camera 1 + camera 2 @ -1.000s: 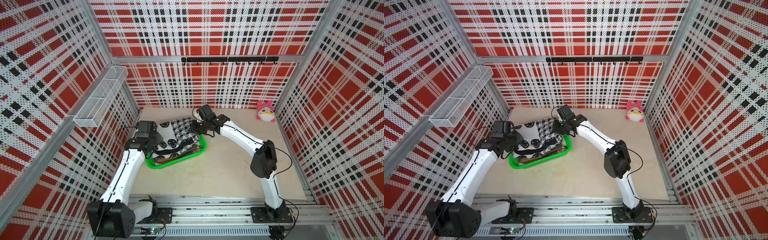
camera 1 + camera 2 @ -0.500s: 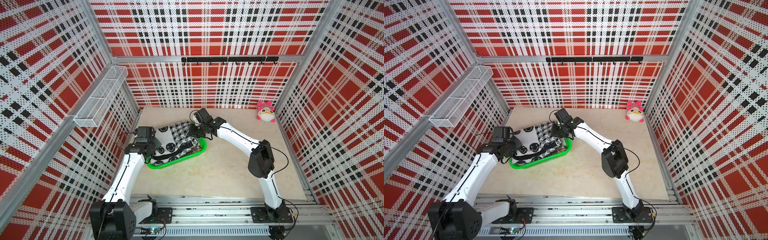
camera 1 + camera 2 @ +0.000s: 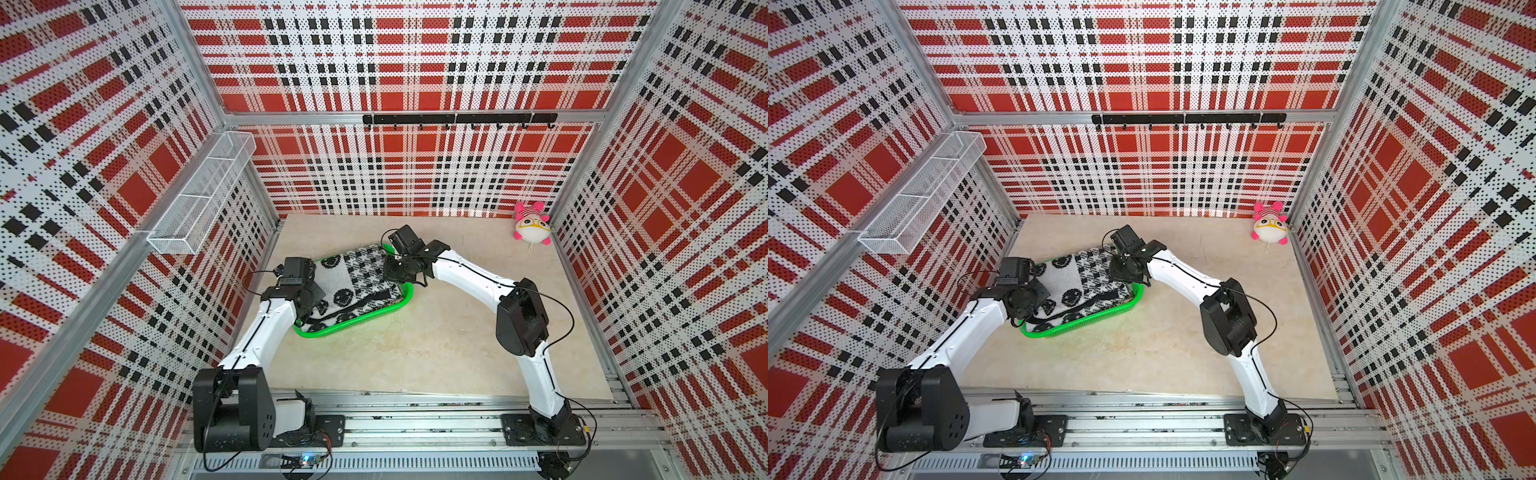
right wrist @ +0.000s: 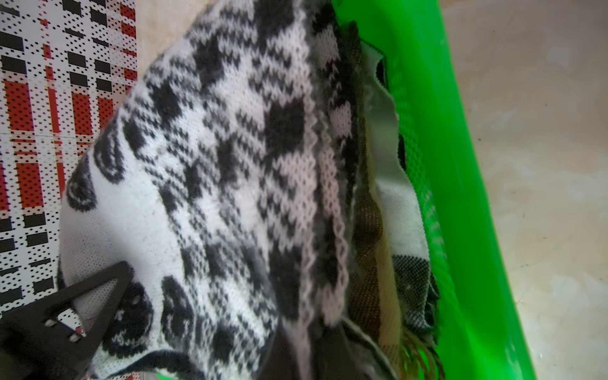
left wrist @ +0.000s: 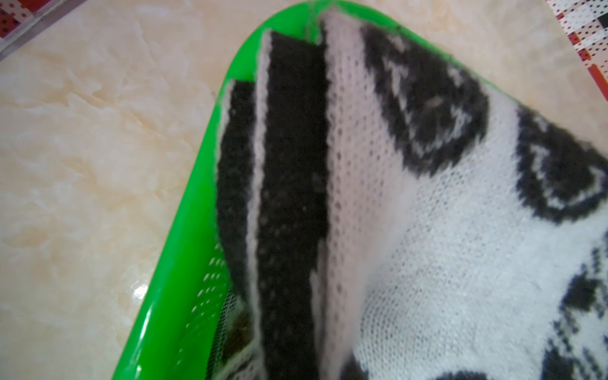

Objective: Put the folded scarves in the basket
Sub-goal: Place the scarf in the basket, then move the basket to the center of the board.

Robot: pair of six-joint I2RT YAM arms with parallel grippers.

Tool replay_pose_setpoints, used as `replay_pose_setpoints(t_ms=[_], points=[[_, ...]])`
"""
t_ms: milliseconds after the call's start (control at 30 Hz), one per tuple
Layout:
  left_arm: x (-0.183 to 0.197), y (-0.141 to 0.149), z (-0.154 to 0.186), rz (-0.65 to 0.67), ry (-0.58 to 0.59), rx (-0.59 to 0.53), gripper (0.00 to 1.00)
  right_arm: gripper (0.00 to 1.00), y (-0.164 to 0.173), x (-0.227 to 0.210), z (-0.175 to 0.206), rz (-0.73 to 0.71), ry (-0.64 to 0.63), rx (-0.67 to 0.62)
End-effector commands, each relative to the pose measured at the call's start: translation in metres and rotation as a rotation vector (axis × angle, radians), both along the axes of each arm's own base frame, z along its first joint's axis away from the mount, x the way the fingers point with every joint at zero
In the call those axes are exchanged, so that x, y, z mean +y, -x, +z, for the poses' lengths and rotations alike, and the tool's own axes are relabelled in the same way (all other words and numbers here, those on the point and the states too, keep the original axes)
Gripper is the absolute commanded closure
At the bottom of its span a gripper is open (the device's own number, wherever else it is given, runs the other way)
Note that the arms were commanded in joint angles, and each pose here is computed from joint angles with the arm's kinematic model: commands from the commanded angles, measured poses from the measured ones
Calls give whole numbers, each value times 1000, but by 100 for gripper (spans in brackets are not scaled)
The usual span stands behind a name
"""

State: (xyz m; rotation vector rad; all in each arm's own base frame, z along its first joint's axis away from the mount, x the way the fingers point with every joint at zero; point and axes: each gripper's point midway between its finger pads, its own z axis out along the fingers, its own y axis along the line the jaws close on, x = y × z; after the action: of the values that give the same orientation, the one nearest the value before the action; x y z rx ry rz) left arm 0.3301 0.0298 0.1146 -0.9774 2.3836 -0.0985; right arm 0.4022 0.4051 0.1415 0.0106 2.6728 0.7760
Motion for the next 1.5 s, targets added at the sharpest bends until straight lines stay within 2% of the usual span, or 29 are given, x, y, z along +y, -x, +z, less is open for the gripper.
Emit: replay_pose_setpoints(t_ms=[0, 167, 233, 367, 433, 533, 600, 800, 933, 1200, 1467], points=[[13, 3, -11, 50, -41, 19, 100, 100, -4, -18, -13, -58, 63, 8], [14, 5, -21, 55, -49, 42, 100, 100, -1, -33, -30, -95, 112, 37], [14, 4, -21, 44, -65, 46, 88, 100, -1, -39, -37, -109, 112, 49], [9, 1, -14, 21, -92, 31, 54, 100, 1, -44, -44, -114, 90, 71], [7, 1, -10, 18, -107, 31, 39, 81, 1, -48, -44, -121, 89, 72], [2, -2, 4, 12, -123, 3, 29, 58, 3, -54, -40, -142, 77, 68], [-1, -5, 20, 14, -129, -38, 28, 54, 4, -61, -38, -163, 79, 64], [-10, -16, 71, -4, -109, -151, 27, 54, 11, -97, -40, -220, 106, 76], [-16, -24, 88, -19, -76, -195, 28, 54, 22, -126, -49, -255, 133, 108], [-32, -40, 87, -62, -30, -203, 30, 53, 57, -184, -46, -348, 173, 130], [-47, -55, 76, -88, 2, -218, 30, 51, 87, -209, -35, -451, 121, 139]])
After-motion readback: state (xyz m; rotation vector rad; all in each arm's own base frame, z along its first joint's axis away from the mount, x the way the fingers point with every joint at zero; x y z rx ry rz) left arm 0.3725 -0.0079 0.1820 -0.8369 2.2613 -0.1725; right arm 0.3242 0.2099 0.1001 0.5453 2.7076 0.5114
